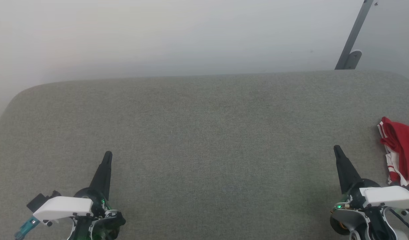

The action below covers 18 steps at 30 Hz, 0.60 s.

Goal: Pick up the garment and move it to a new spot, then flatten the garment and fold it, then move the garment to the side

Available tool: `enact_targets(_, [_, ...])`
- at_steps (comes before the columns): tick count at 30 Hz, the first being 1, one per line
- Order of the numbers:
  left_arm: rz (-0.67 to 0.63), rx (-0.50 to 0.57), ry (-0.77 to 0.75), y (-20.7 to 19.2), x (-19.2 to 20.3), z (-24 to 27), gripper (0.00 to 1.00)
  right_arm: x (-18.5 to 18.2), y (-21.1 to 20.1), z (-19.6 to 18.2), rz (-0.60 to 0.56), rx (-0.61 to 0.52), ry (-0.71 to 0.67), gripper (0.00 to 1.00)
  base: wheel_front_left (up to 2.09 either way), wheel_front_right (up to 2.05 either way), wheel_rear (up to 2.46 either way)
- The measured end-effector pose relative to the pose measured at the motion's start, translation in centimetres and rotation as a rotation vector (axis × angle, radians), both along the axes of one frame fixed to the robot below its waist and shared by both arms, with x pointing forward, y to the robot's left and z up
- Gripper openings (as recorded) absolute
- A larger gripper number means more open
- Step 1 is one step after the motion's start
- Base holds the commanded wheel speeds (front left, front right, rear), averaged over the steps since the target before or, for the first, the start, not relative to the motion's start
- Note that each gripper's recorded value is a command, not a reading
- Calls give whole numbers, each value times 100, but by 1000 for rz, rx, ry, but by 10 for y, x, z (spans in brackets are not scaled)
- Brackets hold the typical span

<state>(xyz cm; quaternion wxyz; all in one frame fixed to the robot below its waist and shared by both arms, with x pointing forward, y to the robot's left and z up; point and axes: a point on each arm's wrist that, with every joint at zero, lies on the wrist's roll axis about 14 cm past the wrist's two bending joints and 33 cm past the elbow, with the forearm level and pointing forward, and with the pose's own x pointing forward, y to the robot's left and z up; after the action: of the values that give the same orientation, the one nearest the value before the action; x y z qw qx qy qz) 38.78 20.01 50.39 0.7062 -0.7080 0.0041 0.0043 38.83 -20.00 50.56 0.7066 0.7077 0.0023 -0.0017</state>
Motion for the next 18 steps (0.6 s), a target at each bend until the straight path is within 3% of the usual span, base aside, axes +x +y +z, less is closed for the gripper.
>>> enact_targets(18, [0,0,0,0,0,0,0,0,0,0,0,0,0,0,0,0,0])
